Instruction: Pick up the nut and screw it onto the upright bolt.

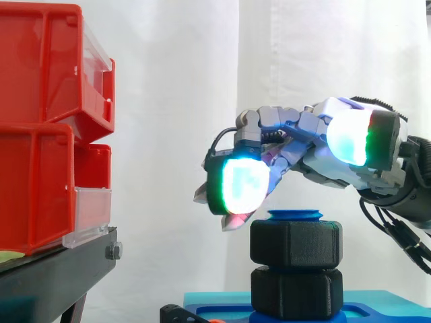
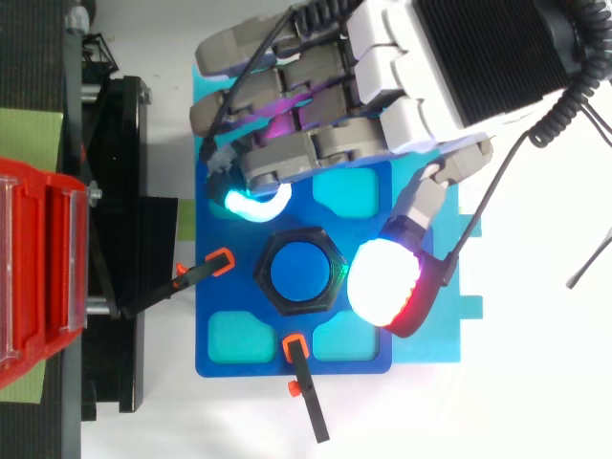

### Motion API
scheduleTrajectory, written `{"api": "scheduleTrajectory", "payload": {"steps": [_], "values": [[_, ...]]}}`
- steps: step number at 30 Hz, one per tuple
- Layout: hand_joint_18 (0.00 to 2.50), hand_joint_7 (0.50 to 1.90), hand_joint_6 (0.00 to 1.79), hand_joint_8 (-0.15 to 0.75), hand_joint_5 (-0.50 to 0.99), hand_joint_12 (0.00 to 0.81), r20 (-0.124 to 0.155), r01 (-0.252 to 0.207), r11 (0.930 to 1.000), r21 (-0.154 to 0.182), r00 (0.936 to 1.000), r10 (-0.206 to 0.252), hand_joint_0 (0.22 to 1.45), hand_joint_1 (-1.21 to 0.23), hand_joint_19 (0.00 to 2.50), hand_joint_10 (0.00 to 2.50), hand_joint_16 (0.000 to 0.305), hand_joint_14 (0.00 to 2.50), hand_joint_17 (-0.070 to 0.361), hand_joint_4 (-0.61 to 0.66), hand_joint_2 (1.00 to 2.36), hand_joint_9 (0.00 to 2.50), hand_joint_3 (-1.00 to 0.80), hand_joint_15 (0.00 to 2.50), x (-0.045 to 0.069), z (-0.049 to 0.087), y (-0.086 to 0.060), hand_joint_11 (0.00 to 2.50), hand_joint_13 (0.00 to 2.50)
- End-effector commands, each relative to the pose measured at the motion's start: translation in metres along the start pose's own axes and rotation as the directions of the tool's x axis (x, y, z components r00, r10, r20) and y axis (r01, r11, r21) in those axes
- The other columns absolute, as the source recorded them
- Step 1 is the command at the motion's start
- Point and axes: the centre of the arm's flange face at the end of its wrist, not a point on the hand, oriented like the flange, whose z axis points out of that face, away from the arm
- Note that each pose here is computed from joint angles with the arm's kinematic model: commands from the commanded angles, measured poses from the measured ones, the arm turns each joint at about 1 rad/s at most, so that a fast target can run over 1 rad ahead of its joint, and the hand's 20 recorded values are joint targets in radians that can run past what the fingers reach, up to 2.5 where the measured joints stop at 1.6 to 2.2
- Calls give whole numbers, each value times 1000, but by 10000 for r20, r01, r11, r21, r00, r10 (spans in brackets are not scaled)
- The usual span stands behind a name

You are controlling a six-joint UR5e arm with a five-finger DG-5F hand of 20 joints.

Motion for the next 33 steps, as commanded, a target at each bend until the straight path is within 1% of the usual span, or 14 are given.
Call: {"api": "scheduleTrajectory", "payload": {"steps": [1, 2, 4, 5, 10, 13, 18, 19, 22, 26, 30, 31, 32, 33], "values": [[469, 1115, 504, 261, -63, 242, 11, -10, 10000, -60, 10000, 10, 475, -73, 114, 0, 34, 0, 76, 278, 1000, 911, -500, 0, 2, 4, 5, 0, 699], [472, 1026, 504, 257, -76, 243, -5, -35, 9999, -98, 10000, 35, 475, -74, 114, 0, 34, 0, 76, 270, 1000, 899, -500, 0, 3, 6, 7, 0, 696], [469, 959, 504, 256, -87, 243, -18, -72, 9999, -150, 10000, 71, 475, -74, 108, 0, 34, 0, 76, 263, 1000, 890, -500, 0, 4, 10, 12, 0, 695], [456, 873, 503, 250, -98, 243, -27, -85, 9999, -146, 10000, 85, 475, -76, 110, 0, 34, 0, 76, 238, 1000, 874, -500, 0, 5, 10, 13, 0, 683], [442, 784, 503, 243, -106, 239, -34, -160, 9998, -129, 9999, 159, 475, -77, 98, 0, 34, 0, 77, 212, 1000, 858, -500, 0, 8, 16, 20, 0, 656], [433, 788, 503, 244, -104, 241, -242, -296, 9995, -99, 9993, 293, 475, -76, 98, 0, 34, 0, 76, 218, 1000, 848, -500, 0, 13, 18, 26, 0, 655], [426, 809, 503, 242, -94, 242, -609, -496, 9986, 162, 9969, 505, 477, -75, 99, 0, 34, 0, 76, 228, 1000, 848, -500, 0, 20, 17, 31, 0, 651], [425, 816, 503, 241, -94, 243, -701, -533, 9982, 260, 9960, 550, 477, -75, 99, 0, 34, 0, 76, 225, 1000, 847, -500, 0, 23, 16, 33, 0, 650], [423, 846, 503, 246, -90, 242, -775, -550, 9979, 334, 9953, 575, 478, -77, 99, 0, 34, 0, 75, 238, 1000, 848, -500, 0, 24, 15, 33, 0, 650], [422, 883, 504, 248, -84, 242, -971, -651, 9971, 388, 9929, 686, 479, -78, 99, 0, 33, 0, 75, 254, 1000, 850, -500, 0, 33, 6, 36, 0, 649], [423, 920, 504, 250, -79, 242, -1046, -669, 9968, 429, 9920, 711, 480, -81, 99, 0, 33, 0, 75, 260, 1000, 852, -500, 0, 36, 2, 36, 0, 651], [425, 959, 504, 250, -73, 242, -1040, -683, 9967, 445, 9919, 726, 481, -82, 103, 0, 33, 0, 74, 269, 1000, 854, -500, 0, 36, 2, 36, 0, 650], [425, 1031, 504, 250, -67, 243, -1038, -677, 9966, 459, 9920, 722, 480, -84, 99, 0, 33, 0, 74, 282, 1000, 855, -500, 0, 36, 1, 35, 0, 653], [424, 1056, 504, 254, -65, 243, -1041, -673, 9967, 459, 9920, 717, 481, -86, 100, 0, 33, 0, 74, 282, 1000, 857, -500, 0, 35, 0, 34, 0, 653]]}}
